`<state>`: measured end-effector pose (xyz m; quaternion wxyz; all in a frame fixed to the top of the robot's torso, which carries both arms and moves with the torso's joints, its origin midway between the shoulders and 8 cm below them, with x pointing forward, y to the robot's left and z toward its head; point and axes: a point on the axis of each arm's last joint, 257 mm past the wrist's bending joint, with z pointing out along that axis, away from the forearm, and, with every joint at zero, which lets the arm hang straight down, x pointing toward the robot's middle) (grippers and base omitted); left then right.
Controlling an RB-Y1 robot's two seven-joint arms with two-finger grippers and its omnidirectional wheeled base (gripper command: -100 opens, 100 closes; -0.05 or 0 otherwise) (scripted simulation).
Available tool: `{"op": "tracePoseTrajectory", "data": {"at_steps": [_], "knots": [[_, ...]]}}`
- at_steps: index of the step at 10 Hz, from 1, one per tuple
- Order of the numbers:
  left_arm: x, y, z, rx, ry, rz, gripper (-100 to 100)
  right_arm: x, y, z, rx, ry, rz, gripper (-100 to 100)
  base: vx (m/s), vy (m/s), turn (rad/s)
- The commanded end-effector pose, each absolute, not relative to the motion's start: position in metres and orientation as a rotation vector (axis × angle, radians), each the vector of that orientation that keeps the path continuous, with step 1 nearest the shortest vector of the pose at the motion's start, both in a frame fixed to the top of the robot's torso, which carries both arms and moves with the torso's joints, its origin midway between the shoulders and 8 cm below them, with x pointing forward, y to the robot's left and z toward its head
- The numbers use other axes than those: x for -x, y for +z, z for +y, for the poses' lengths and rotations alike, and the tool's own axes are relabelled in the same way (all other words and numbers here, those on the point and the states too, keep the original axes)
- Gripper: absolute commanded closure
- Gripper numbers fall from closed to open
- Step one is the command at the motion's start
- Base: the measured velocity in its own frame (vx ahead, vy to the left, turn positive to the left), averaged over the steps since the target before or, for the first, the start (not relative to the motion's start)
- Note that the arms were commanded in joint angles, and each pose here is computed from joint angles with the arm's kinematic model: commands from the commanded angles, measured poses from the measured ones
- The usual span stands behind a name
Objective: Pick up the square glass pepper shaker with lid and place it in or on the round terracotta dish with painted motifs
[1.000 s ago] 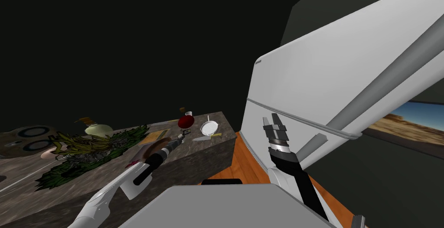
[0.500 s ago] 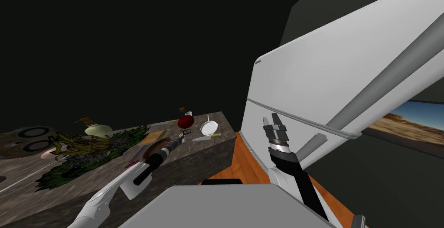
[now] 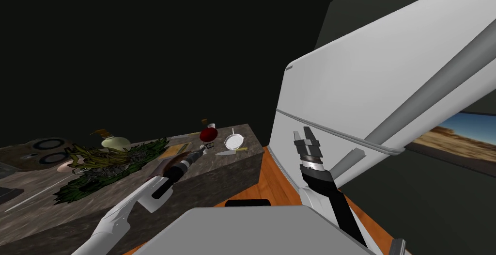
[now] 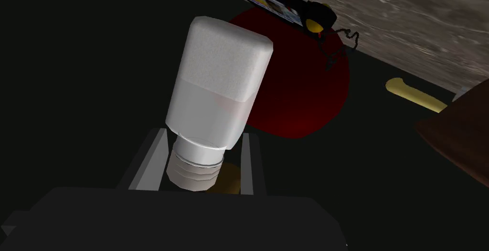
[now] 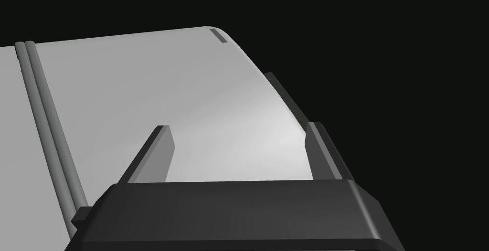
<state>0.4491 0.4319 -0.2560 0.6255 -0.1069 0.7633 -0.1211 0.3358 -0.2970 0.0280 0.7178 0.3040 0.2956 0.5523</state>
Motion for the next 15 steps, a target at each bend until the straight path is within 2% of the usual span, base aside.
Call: {"op": "tracePoseTrajectory", "data": {"at_steps": [1,9,14,15], "knots": [[-0.457,-0.246,0.437,0.245,-0.261,1.714,100,-0.336,0.028,-0.297,-0.672,1.222,0.654,0,-0.101,0.093,0.059],[-0.484,-0.219,0.393,0.133,-0.285,1.586,100,-0.336,0.028,-0.297,-0.672,1.222,0.654,0,-0.061,0.148,0.048],[-0.487,-0.226,0.369,0.087,-0.311,1.577,100,-0.336,0.028,-0.297,-0.672,1.222,0.654,0,-0.038,0.136,0.018],[-0.487,-0.226,0.369,0.085,-0.311,1.577,-100,-0.336,0.028,-0.297,-0.673,1.222,0.654,0,-0.003,0.016,0.0]]}}
